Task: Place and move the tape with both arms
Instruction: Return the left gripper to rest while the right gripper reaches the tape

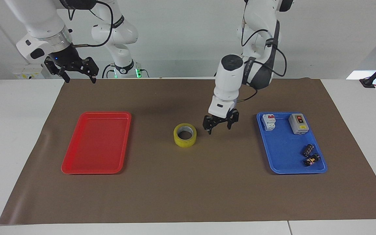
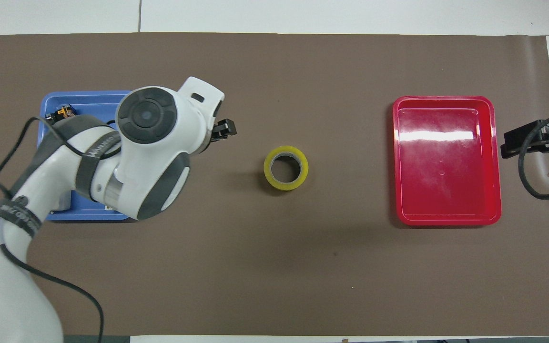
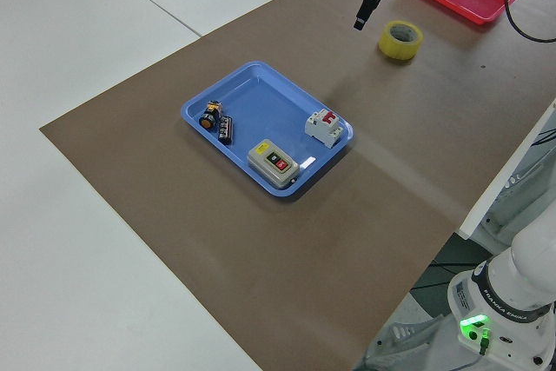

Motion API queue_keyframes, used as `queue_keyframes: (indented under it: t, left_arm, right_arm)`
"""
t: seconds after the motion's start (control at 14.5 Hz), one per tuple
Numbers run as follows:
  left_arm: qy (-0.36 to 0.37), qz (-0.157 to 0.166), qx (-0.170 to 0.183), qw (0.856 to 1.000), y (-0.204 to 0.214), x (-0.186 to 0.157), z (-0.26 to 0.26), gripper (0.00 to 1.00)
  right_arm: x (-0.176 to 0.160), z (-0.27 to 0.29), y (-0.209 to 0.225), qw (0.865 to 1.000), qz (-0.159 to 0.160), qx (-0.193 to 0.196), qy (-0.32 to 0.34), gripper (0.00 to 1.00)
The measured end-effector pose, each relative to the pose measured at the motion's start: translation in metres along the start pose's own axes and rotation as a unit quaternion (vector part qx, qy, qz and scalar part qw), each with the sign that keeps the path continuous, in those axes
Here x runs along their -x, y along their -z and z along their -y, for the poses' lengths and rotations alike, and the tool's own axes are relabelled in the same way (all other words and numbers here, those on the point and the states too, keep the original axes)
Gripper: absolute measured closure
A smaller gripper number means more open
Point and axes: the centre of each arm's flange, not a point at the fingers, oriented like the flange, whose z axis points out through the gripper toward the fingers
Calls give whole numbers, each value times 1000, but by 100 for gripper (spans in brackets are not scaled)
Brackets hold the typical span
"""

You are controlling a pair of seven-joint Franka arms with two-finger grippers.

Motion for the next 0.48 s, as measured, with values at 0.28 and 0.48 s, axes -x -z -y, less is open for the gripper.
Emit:
queue_keyframes:
  t: [0.28,0.48]
  left_arm:
    - [-38,30,-4,999,44,-41,102,0]
    - [-68,51,-6,996,88,-57,177,0]
  right_arm:
    - [-17,61,-22,997,-51,-11,47,0]
    - [-21,150,-64,996,-43,-19,75,0]
